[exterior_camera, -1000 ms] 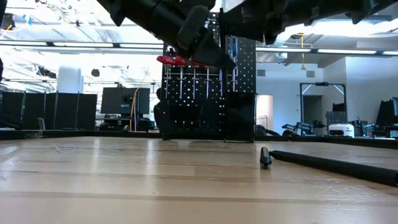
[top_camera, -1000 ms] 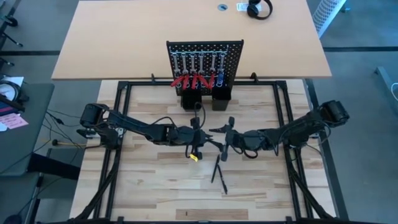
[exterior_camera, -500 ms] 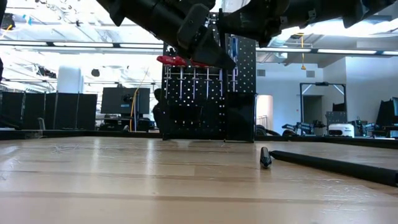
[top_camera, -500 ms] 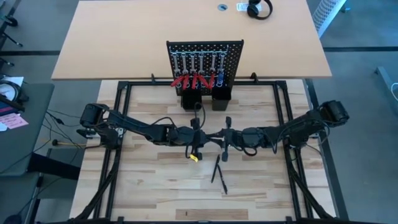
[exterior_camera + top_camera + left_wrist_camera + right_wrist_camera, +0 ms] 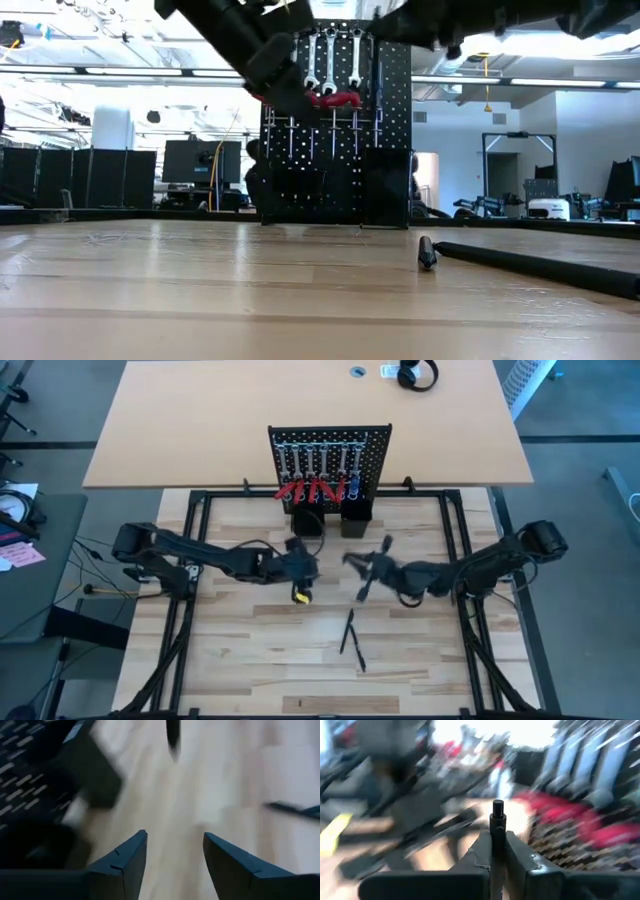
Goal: Hang tools onto peg board
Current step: Put the black pen into the black bin on the peg board
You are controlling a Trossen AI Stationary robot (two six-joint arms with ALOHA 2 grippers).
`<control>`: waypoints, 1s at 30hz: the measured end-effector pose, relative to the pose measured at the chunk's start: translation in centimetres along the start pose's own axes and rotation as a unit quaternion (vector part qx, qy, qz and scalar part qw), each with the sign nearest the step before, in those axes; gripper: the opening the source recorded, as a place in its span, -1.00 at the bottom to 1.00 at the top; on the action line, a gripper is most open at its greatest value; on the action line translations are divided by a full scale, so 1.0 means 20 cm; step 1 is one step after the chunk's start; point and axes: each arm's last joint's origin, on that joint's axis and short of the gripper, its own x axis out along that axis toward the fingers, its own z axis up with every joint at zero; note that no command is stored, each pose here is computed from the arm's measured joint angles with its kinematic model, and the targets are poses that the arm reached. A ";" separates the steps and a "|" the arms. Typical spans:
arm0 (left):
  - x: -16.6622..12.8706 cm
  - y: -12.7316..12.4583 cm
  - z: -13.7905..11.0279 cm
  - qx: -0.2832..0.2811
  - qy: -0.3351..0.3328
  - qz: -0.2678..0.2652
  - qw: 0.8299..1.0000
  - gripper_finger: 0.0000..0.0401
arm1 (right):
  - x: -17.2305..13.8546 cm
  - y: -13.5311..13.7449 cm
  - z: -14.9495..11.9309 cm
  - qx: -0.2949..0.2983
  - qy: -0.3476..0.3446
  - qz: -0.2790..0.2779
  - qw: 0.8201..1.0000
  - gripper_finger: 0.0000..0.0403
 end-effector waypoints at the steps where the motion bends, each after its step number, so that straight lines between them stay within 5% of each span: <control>1: -0.03 0.02 0.00 -0.006 0.012 0.016 1.000 -0.07 | -0.01 -0.03 0.02 -0.004 -0.022 -0.023 0.999 -0.85; 8: -0.16 0.08 -0.01 -0.023 0.034 0.074 0.996 -0.06 | 0.00 -0.35 0.02 -0.019 -0.167 -0.137 0.976 -0.85; 18: -0.20 0.06 0.00 -0.008 0.031 0.091 0.995 -0.06 | 0.11 -0.71 -0.11 0.020 -0.106 -0.200 0.974 -0.79; 26: -0.21 0.06 0.00 -0.009 0.030 0.091 0.995 -0.06 | 0.14 -0.82 -0.23 0.109 -0.019 -0.232 0.966 -0.70; 30: -0.21 0.06 0.00 -0.009 0.029 0.091 0.995 -0.06 | 0.14 -0.82 -0.23 0.100 -0.019 -0.194 0.976 -0.65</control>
